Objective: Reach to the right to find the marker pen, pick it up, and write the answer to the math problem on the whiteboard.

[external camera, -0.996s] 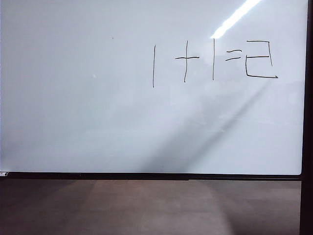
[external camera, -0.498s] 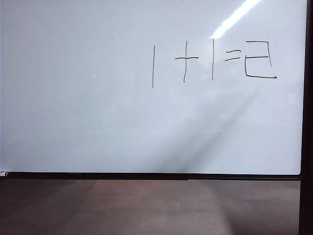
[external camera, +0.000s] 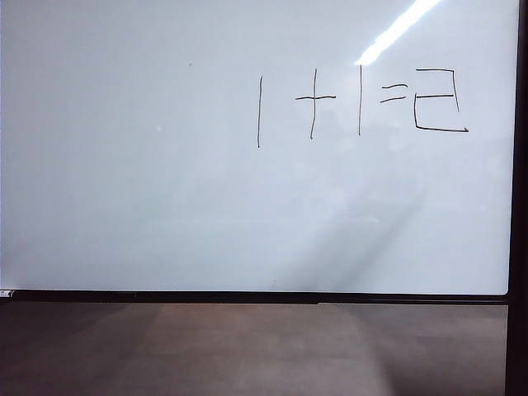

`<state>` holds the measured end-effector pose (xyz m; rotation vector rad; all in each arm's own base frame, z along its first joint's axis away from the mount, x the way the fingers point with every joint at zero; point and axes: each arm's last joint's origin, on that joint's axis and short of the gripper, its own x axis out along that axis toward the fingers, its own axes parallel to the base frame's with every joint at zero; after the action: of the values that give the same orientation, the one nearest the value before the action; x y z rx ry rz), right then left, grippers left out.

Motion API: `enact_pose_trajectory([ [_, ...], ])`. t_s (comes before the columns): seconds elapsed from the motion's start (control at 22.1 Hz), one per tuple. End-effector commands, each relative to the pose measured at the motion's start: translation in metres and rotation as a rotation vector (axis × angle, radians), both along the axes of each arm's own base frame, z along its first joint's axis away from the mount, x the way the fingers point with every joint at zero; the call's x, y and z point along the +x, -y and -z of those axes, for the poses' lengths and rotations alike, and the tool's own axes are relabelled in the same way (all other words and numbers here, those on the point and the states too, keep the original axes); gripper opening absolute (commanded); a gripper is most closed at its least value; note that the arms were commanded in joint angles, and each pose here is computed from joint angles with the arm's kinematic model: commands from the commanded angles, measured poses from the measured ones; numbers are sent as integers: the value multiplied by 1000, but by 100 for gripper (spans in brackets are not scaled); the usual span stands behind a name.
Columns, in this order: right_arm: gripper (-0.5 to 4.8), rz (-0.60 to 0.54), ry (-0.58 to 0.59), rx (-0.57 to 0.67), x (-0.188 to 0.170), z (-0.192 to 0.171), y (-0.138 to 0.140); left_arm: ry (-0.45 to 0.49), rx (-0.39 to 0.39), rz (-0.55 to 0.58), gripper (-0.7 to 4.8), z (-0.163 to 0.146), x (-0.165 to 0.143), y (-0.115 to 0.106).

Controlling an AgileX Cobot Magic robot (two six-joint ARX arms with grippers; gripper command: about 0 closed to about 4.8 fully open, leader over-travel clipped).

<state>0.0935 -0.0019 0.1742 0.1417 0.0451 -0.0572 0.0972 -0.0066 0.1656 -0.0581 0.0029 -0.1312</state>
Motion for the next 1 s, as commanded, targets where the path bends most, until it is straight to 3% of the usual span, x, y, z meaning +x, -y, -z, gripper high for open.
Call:
enact_pose_trajectory([
  [0.05, -6, -11, 59, 45, 2, 2, -1, 9, -2, 3, -5, -1, 0, 0],
  [1.0, -6, -57, 49, -6, 4, 9, -5, 9, -2, 3, -5, -1, 0, 0],
])
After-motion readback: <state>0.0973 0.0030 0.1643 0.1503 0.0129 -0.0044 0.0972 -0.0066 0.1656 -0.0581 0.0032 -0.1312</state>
